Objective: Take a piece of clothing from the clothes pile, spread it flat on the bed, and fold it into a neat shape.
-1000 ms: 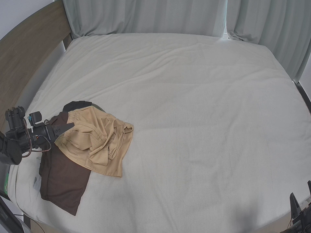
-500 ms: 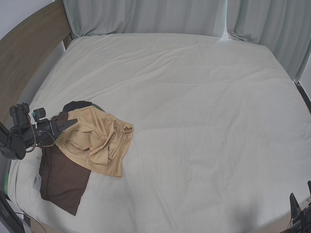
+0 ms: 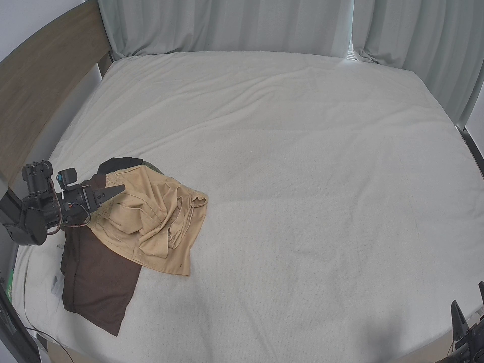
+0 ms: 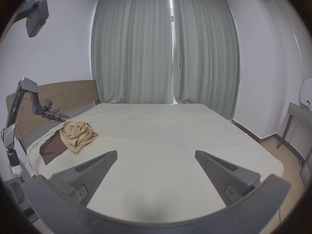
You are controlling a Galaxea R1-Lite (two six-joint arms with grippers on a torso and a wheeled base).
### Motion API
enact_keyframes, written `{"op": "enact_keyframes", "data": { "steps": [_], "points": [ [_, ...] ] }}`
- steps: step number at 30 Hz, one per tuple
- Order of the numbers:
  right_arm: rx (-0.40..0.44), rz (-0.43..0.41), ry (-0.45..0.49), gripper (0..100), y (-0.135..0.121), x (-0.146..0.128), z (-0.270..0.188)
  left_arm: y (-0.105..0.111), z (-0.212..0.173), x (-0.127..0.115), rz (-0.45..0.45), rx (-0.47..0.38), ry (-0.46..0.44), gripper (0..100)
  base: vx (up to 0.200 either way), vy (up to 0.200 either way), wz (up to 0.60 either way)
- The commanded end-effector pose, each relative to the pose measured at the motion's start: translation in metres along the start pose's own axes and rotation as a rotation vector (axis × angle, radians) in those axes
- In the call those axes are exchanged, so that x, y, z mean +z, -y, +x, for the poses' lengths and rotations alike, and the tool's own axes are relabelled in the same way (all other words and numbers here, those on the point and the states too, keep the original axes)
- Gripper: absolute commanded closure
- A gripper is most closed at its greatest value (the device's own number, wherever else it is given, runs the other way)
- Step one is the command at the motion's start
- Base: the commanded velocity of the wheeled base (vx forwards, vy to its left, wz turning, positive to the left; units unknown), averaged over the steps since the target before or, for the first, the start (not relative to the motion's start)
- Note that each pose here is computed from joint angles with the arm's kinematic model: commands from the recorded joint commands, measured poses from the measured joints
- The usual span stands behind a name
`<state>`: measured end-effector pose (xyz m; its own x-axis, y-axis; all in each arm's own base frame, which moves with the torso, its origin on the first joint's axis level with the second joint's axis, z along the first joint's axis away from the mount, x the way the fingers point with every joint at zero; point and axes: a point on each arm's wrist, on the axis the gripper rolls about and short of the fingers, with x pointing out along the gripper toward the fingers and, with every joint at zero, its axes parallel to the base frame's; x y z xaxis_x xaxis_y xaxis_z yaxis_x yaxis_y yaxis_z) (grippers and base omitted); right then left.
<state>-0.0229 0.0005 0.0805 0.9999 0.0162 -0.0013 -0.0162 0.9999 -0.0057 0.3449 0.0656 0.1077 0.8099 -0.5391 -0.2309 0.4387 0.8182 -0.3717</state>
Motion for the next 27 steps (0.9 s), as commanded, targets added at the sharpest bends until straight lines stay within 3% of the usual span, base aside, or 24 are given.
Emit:
{"op": "enact_keyframes", "data": {
  "steps": [1, 27],
  "points": [
    [0.001, 0.0, -0.008, 0, 0.0, -0.005, 0.001, 0.001, 0.004, -0.005, -0.007, -0.012, -0.015, 0, 0.0, 0.0, 0.0],
    [0.001, 0.0, -0.006, 0, 0.0, -0.005, 0.001, 0.022, 0.008, -0.03, -0.009, -0.106, -0.058, 0, 0.0, 0.0, 0.0]
  ]
}}
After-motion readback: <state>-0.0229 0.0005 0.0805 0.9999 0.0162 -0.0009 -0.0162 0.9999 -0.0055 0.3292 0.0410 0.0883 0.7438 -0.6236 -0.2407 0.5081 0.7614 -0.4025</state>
